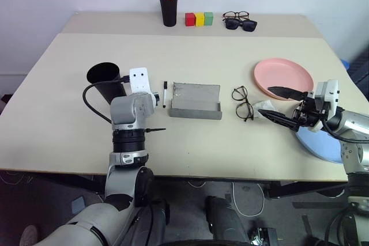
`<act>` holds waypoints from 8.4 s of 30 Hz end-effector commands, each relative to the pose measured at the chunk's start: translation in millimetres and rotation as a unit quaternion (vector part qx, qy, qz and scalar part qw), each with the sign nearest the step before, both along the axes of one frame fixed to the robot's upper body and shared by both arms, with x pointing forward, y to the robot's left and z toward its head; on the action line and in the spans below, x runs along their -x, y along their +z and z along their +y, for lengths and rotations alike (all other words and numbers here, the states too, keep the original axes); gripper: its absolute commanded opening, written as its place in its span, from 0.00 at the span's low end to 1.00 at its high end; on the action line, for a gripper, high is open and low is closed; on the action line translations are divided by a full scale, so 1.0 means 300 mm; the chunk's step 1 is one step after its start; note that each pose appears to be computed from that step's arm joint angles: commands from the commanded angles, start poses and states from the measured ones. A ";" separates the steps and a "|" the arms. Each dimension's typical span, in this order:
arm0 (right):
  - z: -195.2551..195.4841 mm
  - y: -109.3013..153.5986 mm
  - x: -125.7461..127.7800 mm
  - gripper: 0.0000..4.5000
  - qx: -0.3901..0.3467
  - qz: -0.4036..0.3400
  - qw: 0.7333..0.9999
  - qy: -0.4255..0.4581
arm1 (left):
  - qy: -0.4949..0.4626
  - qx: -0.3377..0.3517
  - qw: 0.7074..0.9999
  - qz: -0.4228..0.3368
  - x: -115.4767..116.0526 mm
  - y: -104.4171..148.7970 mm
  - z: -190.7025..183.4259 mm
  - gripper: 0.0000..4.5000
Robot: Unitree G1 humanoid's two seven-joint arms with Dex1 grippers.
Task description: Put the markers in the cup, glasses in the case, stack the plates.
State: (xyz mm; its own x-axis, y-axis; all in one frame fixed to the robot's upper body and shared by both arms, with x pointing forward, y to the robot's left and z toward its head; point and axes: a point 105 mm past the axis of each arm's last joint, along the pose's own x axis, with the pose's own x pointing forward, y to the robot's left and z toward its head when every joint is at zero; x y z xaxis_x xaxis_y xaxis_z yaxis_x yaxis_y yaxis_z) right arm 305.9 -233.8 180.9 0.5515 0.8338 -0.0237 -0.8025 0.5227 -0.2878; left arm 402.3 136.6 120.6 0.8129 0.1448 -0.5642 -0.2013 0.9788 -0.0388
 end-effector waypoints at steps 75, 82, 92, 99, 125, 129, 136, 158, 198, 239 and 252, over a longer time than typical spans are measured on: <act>0.218 0.100 -0.035 0.85 -0.077 -0.042 0.981 0.176 | 0.046 -0.306 0.795 -0.522 0.097 0.308 0.244 0.00; 0.200 0.102 -0.020 0.85 -0.075 -0.041 0.983 0.162 | 0.041 -0.304 0.799 -0.517 0.103 0.282 0.244 0.00; 0.191 0.104 -0.016 0.85 -0.073 -0.038 0.985 0.152 | 0.036 -0.313 0.795 -0.518 0.145 0.259 0.267 0.00; 0.191 0.102 -0.017 0.85 -0.075 -0.035 0.985 0.149 | 0.018 -0.337 0.767 -0.546 0.167 0.269 0.260 0.00; 0.166 0.092 -0.017 0.85 -0.073 -0.027 0.988 0.132 | 0.021 -0.299 0.773 -0.559 0.190 0.257 0.242 0.72; 0.163 0.090 -0.020 0.85 -0.073 -0.026 0.989 0.129 | 0.038 -0.275 0.794 -0.541 0.182 0.258 0.257 0.72; 0.152 0.088 -0.021 0.85 -0.072 -0.026 0.990 0.122 | 0.006 -0.198 0.880 -0.431 0.131 0.271 0.302 0.72; 0.132 0.045 0.008 0.85 -0.036 0.004 0.992 0.121 | -0.063 0.037 0.933 -0.352 0.202 0.410 0.332 0.72; 0.164 0.115 0.065 0.85 -0.080 -0.030 0.988 0.131 | -0.114 0.125 0.958 -0.232 0.165 0.392 0.319 0.72; 0.160 0.097 0.063 0.85 -0.086 -0.020 0.988 0.129 | -0.077 0.121 0.964 -0.224 0.257 0.377 0.446 0.72; 0.148 0.100 0.078 0.85 -0.085 -0.020 0.990 0.113 | -0.096 0.139 0.956 -0.241 0.207 0.396 0.383 0.72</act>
